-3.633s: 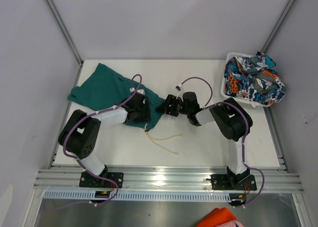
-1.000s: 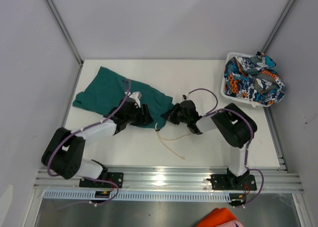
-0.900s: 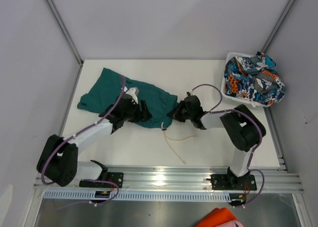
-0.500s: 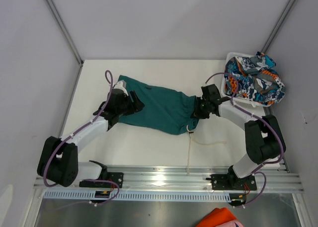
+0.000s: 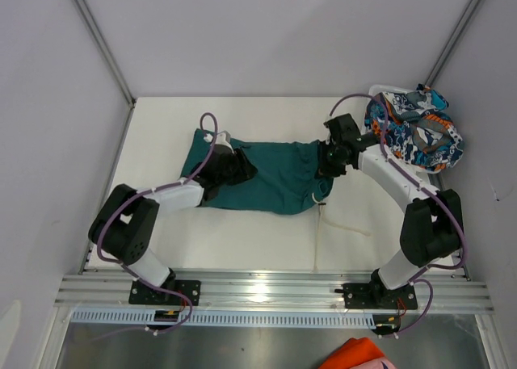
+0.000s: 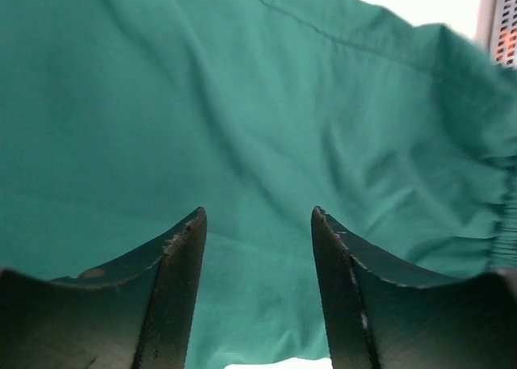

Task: Fold and stack the shorts

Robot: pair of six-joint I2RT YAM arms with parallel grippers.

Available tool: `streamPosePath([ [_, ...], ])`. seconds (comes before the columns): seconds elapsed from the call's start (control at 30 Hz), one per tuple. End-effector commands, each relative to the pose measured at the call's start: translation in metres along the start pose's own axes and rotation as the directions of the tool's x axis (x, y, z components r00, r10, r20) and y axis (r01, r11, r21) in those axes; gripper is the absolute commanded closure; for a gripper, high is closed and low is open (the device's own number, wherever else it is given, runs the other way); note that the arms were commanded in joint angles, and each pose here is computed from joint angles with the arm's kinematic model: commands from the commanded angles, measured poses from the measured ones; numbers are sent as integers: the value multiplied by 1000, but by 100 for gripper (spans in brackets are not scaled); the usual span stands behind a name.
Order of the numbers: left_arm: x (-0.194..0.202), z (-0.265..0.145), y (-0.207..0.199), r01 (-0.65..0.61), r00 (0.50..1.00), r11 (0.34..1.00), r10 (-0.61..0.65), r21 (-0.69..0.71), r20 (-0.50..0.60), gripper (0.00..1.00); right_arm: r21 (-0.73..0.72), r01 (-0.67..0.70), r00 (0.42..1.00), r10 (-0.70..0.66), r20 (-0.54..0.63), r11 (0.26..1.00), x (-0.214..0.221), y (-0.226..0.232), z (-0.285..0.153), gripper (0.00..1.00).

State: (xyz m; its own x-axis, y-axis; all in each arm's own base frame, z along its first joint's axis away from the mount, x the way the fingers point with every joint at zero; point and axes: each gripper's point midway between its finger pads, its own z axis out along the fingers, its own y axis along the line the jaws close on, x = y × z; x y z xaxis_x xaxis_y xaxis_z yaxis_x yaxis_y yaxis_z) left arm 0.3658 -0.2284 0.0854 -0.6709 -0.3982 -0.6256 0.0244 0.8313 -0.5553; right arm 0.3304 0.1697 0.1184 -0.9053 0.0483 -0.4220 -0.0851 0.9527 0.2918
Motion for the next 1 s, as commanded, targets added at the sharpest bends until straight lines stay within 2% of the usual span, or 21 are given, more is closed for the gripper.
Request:
streamPosePath([
  [0.0,-19,10,-30,39,995,998,-44,51,89,43,31,62,997,-63,40,998,-19,6,-26,100],
  [0.13,-19,21,-34,74,990,996,-80,55,116,51,23,73,995,-74,60,997,-28,13,-34,100],
  [0.17,-14,28,-29,78,991,996,-82,41,105,56,19,73,995,-74,65,997,-29,15,-35,100],
  [0.2,-19,32,-35,84,990,995,-89,50,111,65,16,76,995,-77,67,997,-30,16,-36,100],
  [0.3,-11,50,-35,89,992,995,-92,44,82,79,12,82,993,-82,86,997,-36,21,-43,100],
  [0.6,14,90,-37,26,1000,998,-25,-55,14,82,-109,136,983,-120,135,985,-52,67,-70,100],
  [0.87,45,96,-37,59,998,996,-60,-65,-7,82,-206,139,982,-108,152,969,-66,98,-79,100],
  [0.97,44,93,-42,73,997,996,-73,-47,-4,80,-182,141,983,-116,142,973,-66,93,-75,100],
])
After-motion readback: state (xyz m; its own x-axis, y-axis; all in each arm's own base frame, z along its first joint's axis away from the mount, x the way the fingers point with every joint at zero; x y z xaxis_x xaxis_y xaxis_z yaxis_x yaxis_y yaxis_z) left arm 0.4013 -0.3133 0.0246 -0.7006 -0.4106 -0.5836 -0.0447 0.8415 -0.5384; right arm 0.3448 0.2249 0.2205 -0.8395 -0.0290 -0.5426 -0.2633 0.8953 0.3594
